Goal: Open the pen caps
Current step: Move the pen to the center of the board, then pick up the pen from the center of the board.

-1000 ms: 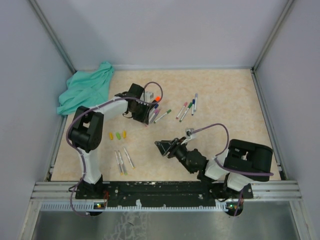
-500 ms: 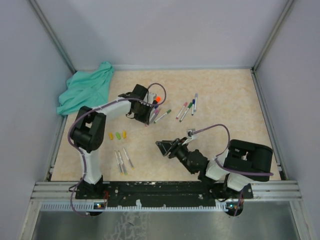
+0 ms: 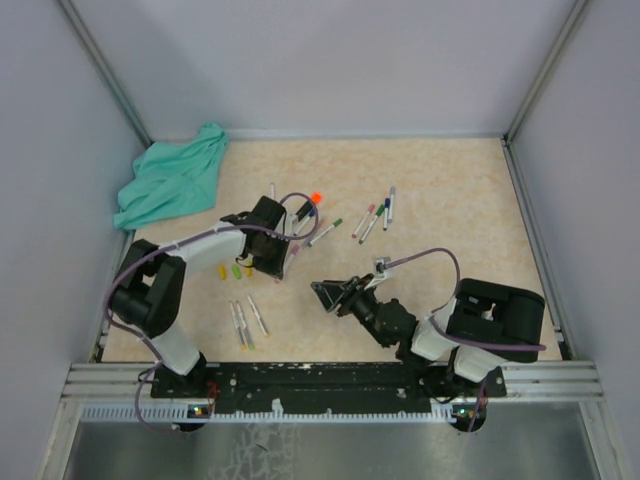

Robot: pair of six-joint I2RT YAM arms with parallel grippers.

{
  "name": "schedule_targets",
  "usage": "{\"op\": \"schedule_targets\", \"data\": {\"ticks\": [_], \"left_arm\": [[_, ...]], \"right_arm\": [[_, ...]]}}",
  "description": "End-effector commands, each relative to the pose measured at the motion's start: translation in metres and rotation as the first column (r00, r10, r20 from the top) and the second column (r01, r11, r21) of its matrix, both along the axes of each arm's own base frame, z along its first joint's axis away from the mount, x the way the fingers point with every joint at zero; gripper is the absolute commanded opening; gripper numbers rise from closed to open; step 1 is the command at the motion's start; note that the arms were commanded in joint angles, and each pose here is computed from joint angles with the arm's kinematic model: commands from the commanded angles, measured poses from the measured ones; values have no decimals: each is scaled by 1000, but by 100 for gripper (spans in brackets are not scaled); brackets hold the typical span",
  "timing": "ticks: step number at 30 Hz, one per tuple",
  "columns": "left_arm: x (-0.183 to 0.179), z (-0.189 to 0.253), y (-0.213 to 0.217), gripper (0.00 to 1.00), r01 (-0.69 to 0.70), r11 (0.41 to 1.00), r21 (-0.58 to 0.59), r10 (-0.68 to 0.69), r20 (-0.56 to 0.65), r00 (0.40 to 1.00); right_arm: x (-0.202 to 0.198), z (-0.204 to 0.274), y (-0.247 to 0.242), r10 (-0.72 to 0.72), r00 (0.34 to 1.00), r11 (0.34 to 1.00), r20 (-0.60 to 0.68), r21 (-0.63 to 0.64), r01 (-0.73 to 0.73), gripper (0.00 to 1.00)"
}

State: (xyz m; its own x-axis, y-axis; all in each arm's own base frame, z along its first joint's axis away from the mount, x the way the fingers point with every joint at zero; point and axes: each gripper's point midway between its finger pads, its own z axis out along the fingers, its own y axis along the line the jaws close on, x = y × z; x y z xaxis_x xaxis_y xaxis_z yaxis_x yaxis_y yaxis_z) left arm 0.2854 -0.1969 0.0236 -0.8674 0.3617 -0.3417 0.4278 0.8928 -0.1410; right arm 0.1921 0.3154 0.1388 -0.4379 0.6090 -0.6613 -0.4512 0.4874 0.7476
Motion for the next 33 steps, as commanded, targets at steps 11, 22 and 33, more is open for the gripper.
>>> {"op": "schedule_targets", "data": {"ticks": [11,22,33], "left_arm": [[-22,26,8,39,-72,997,-33,74,62,995],[-11,3,-11,40,-16,1000,-22,16,7,1000],[-31,-26,8,27,-41,992,122,42,-9,999]], "right_arm": [[5,19,-5,-31,999,997,42,73,28,48],[7,19,-11,-56,997,996,47,72,52,48],[5,20,-7,-34,998,996,50,84,30,48]]}}
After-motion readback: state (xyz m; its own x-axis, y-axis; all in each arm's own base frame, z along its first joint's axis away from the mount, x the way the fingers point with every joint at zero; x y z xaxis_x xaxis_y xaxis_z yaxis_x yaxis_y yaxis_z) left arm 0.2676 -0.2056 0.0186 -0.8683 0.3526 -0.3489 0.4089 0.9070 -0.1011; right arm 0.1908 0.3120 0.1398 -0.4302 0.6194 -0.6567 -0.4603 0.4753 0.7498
